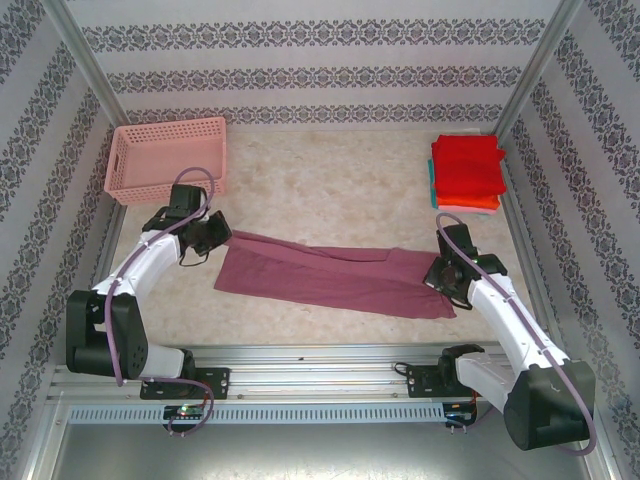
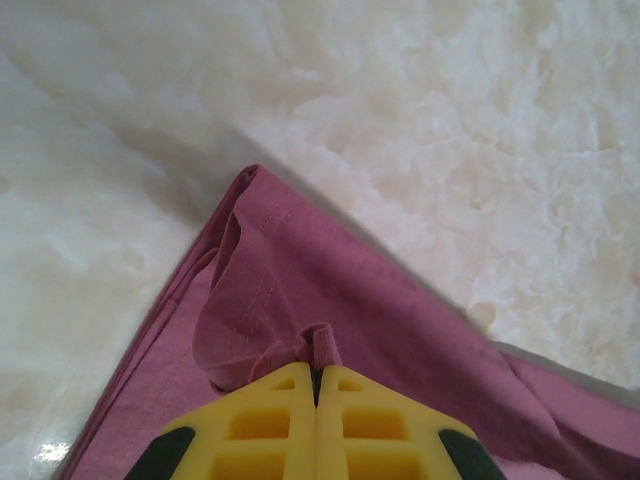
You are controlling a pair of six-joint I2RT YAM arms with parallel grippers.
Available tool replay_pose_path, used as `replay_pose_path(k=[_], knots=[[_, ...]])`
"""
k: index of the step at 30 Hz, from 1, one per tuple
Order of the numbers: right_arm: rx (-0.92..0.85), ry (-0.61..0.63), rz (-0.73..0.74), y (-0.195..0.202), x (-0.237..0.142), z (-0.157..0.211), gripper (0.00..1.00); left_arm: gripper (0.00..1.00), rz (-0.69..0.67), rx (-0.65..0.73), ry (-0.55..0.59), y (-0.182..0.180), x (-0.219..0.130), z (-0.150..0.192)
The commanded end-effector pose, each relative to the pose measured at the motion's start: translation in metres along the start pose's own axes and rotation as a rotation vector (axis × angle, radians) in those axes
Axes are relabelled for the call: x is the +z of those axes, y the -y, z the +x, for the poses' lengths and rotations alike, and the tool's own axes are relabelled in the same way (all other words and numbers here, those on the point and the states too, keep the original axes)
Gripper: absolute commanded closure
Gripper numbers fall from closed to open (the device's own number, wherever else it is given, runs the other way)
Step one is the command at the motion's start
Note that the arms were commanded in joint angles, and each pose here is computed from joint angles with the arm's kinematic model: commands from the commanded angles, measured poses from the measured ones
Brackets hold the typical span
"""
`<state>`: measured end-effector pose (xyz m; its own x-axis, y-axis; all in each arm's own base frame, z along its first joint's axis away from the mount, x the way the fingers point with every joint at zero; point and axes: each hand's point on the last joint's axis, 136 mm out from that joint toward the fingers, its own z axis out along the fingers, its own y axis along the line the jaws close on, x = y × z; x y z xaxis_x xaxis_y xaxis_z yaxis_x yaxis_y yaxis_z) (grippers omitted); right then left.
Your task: Fold and stack the t-shirts
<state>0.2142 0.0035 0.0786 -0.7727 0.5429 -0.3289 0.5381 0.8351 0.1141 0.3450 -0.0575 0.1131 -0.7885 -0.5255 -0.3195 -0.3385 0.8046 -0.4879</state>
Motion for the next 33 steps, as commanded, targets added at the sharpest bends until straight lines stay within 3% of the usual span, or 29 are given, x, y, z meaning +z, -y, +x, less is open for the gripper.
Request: replay_pose_path(k=[1,28,30,33], knots=[[0.017,-0.044,0.033,0.008,0.008,0.011,1.0,1.0,-0.026,-0.002,-0.018,-0.012,0.004,0.008],[-0.009,-0.197,0.113,0.012,0.041,0.034,0.98,0.99,-0.142,-0.035,-0.123,-0.059,0.049,0.04],[-0.012,-0.192,0.105,0.009,0.038,0.033,0.91,0.87,-0.14,-0.027,-0.114,-0.057,0.047,0.038],[-0.041,-0.125,0.078,0.002,0.026,0.022,0.55,0.62,-0.13,0.04,-0.056,-0.05,0.031,0.027]])
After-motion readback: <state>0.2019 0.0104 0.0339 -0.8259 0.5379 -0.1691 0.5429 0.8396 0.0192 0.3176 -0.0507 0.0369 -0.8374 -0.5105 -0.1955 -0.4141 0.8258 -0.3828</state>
